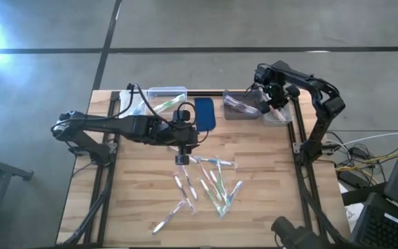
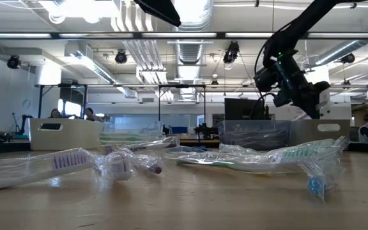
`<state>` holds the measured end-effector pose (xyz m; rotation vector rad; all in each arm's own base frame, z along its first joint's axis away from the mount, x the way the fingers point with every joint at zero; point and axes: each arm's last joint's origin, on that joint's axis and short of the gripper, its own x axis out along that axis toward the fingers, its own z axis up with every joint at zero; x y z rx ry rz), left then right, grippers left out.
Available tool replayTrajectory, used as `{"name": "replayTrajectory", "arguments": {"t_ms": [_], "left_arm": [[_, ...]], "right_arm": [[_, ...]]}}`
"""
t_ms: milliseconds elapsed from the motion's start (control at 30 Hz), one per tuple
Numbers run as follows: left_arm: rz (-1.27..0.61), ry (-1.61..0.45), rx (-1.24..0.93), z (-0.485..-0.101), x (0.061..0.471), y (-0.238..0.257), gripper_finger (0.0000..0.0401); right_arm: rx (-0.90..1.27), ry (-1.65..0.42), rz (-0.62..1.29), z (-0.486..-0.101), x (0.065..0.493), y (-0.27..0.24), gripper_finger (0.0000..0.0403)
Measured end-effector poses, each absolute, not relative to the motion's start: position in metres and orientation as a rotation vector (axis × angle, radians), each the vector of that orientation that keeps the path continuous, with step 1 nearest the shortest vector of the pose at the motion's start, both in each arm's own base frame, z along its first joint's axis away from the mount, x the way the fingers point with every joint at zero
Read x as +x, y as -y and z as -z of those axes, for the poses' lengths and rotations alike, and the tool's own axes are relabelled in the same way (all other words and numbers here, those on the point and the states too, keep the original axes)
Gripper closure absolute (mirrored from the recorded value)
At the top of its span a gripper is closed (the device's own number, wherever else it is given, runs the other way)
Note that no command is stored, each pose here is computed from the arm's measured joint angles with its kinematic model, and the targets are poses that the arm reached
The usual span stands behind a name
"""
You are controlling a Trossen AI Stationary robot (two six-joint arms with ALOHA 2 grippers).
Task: Pick & Place Toothbrushes
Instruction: Put the orange toothbrush into the gray bin
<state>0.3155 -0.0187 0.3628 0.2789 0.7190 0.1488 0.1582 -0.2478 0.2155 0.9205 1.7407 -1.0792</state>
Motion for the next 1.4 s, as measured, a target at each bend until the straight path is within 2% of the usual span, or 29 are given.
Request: {"name": "replayTrajectory", "arguments": {"t_ms": [267,1000,1133,1400], "left_arm": [[-0.149,-0.719,0.279,-0.363,0.316,0.019,0.0204],[-0.149,-0.719,0.279,-0.363,0.316,0.018,0.0204],[-0.149,-0.719,0.279,-0.363,0.316,0.018,0.0204],[-0.149,-0.72,0.279,-0.363,0.316,0.018,0.0204]], "right_arm": [[0.927,-1.79,1.071,-0.205,0.159,0.258,0.0383],[0.902,-1.786,1.035,-0.211,0.158,0.259,0.0249],[0.901,-1.793,1.047,-0.209,0.158,0.26,0.025],[0.887,-1.778,1.135,-0.203,0.159,0.264,0.0286]]}}
